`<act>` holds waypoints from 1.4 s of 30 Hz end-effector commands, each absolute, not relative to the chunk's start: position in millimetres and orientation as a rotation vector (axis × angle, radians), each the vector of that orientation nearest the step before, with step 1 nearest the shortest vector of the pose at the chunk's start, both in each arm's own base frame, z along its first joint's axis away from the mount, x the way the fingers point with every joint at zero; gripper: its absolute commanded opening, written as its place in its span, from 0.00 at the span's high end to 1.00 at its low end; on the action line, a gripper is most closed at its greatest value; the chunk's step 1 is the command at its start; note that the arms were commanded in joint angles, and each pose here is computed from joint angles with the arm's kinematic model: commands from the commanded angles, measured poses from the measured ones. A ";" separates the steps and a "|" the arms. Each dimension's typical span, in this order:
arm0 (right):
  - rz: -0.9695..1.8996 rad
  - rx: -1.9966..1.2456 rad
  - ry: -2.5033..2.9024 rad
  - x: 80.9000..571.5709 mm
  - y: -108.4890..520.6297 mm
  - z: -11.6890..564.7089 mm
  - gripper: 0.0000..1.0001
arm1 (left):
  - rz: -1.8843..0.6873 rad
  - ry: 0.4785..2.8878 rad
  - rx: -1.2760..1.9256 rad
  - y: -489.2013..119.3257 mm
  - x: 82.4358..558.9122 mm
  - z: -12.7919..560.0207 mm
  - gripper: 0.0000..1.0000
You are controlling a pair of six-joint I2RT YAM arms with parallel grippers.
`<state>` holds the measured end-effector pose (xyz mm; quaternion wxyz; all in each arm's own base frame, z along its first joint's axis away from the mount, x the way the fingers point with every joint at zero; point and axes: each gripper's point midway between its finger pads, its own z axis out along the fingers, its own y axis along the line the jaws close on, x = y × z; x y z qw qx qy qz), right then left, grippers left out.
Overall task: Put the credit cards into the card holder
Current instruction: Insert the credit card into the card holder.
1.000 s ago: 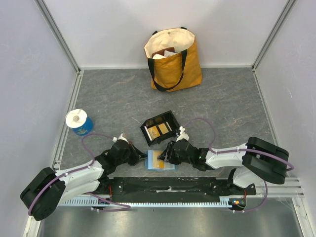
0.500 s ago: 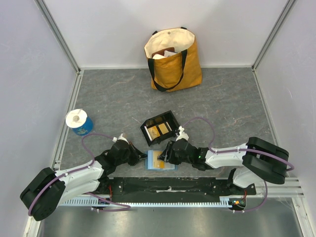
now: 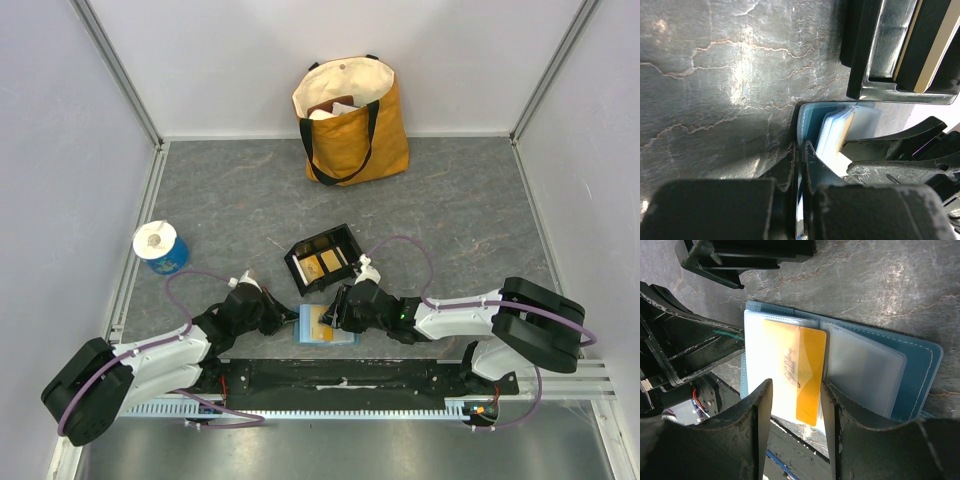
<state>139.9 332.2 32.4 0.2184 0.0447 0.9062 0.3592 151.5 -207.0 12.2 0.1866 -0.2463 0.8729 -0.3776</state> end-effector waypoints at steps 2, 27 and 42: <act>0.961 0.090 2.509 142.7 334.7 32.8 0.49 | -0.890 2.583 -0.655 -183.7 128.9 -24.6 0.98; 0.987 0.034 2.500 143.2 345.1 37.7 0.51 | -0.889 2.584 -0.659 -182.6 128.1 -26.4 0.98; 1.040 -0.008 2.479 144.0 357.9 45.3 0.55 | -0.891 2.585 -0.657 -183.1 127.8 -26.5 0.98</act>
